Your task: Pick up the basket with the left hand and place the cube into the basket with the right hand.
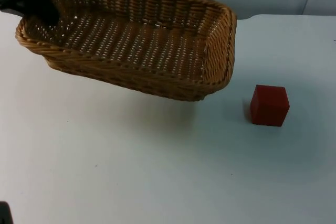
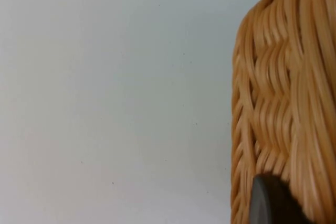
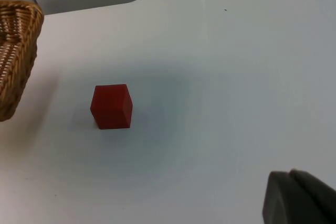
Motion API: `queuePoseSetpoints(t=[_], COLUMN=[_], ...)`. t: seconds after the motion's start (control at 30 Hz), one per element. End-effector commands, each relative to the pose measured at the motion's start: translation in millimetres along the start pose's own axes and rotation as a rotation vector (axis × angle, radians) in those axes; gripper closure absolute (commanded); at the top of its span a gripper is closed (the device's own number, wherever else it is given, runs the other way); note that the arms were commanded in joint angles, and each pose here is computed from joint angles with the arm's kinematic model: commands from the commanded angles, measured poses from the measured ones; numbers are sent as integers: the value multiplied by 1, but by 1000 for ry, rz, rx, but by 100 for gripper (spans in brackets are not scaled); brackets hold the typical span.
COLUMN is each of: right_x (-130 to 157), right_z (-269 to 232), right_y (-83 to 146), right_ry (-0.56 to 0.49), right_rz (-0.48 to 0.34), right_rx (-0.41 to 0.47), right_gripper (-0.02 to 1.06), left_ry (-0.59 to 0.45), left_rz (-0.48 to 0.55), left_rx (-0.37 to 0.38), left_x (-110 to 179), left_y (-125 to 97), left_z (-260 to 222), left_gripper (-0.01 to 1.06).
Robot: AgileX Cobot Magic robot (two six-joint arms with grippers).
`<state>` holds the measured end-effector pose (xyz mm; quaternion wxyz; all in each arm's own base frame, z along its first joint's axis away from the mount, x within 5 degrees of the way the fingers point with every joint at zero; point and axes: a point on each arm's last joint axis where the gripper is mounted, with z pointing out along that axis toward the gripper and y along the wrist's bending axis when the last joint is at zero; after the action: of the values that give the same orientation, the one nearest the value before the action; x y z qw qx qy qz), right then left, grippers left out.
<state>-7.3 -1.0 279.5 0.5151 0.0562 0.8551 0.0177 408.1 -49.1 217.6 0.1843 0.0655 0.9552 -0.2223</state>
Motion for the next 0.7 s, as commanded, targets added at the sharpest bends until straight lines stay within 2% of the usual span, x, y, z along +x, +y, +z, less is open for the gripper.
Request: queuePoseSetpoints(t=[0.0, 0.23, 0.67], right_x=[0, 0, 0], right_z=[0, 0, 0], right_y=[-1, -1, -1], right_ry=[-12, -12, -12], right_rz=[-5, -5, -5], right_rx=[3, 3, 3], right_gripper=[105, 105, 105], left_ry=[-20, -5, -55], left_rz=[-18, -23, -24], left_rx=[35, 37, 13], left_x=[-3, -1, -6], left_y=[-6, -4, -2], left_z=[-8, -5, -5], left_gripper=[105, 105, 105])
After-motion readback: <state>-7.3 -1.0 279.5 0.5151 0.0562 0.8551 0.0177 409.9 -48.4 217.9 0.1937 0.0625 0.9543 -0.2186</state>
